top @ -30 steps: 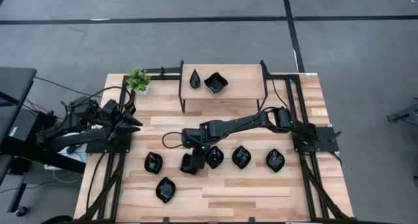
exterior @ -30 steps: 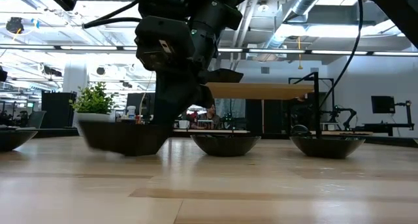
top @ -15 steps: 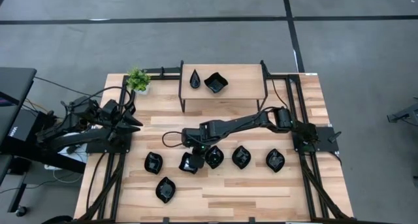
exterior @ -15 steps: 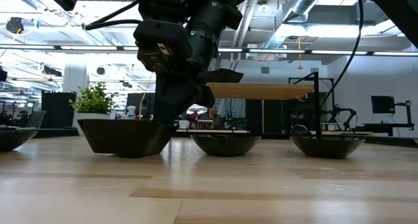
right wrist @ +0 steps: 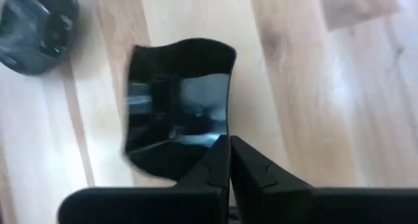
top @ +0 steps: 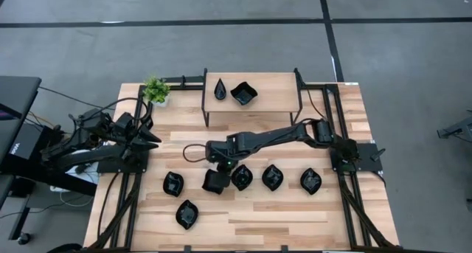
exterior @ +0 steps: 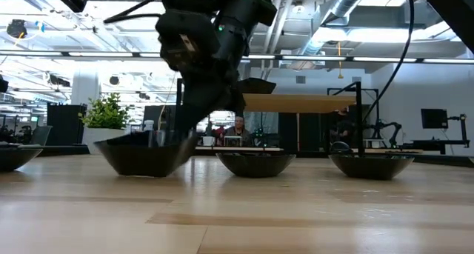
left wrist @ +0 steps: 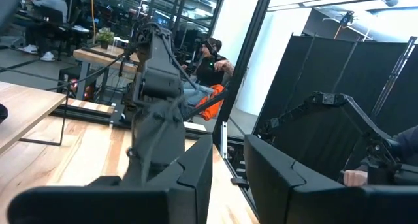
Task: Pick & Place Mini shaped plates
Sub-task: Stack the black distorted square plate on top of the black distorted square plates on the shelf
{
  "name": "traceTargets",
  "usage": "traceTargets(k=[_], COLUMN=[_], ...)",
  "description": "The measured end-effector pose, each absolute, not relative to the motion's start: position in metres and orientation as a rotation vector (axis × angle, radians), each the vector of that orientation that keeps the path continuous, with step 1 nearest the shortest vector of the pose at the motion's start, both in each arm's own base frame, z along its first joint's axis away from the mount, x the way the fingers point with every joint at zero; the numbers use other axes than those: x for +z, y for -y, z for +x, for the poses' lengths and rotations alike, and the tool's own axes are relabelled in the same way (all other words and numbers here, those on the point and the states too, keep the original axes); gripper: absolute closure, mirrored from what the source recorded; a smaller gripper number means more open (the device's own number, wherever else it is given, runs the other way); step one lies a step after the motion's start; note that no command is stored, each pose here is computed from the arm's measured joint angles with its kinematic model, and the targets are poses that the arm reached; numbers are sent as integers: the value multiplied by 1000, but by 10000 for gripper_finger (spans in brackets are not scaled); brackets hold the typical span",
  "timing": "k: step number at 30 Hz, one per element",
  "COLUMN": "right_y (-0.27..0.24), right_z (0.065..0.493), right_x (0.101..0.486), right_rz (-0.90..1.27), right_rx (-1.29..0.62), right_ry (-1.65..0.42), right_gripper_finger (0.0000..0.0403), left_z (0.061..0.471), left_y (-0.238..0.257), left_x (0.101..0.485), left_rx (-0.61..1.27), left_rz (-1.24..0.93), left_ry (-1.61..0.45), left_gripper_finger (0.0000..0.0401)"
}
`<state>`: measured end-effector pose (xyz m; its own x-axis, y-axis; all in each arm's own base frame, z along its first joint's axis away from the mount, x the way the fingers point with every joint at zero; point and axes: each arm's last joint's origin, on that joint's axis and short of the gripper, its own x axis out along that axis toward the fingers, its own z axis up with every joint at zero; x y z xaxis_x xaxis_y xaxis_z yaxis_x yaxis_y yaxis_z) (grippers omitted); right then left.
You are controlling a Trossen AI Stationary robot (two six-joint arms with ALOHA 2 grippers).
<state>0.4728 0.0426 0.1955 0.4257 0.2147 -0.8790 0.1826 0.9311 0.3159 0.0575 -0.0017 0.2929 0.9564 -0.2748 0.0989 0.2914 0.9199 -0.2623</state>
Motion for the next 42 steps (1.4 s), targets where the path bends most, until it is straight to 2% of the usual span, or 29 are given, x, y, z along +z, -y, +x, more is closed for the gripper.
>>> traceTargets(k=[7,21,31,42], right_y=[-30,-23,-23,-22], right_z=[468,466,465,464], right_x=[214,199,194,193], right_rz=[402,384,384,364], right_rx=[9,3,0,-14], right_ry=[-1106,-1153,-1161,-1162], right_gripper_finger=[403,398,349,311], left_z=[58,58,58,58], left_y=[2,2,2,2], left_x=[293,293,293,293], left_rx=[-293,-290,-290,-291], left_rz=[-279,-279,-279,-278], left_ry=[60,61,60,61], left_gripper_finger=[311,311,311,311])
